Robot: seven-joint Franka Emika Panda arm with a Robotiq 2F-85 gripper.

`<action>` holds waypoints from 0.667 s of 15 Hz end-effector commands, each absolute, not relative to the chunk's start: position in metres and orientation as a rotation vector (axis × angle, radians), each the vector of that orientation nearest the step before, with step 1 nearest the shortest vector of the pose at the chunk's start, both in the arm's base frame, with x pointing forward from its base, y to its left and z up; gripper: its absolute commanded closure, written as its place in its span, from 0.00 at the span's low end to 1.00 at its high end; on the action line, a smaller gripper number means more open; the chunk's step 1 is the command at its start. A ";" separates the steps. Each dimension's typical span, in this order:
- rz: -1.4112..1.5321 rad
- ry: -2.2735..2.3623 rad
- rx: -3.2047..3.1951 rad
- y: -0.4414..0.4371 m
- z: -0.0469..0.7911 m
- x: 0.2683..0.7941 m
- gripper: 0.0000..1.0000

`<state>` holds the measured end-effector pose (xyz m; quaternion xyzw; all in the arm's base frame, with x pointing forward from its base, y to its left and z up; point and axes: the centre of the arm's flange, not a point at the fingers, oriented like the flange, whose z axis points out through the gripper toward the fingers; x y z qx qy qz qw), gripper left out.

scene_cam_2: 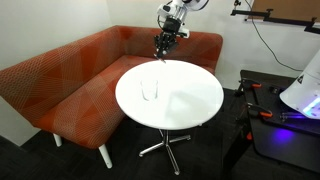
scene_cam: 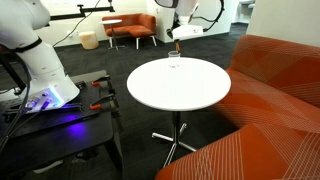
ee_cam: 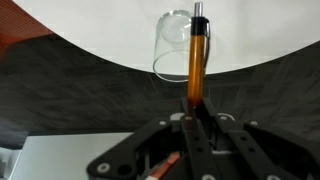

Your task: Put the pen in the cup

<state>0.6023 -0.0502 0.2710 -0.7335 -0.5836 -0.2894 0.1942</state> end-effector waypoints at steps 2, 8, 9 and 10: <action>-0.868 -1.719 -1.930 -0.040 0.280 0.610 0.97; -0.956 -1.695 -1.797 -0.012 0.280 0.626 0.97; -0.985 -1.675 -1.783 -0.008 0.279 0.628 0.97; -1.006 -1.663 -1.770 -0.005 0.278 0.630 0.97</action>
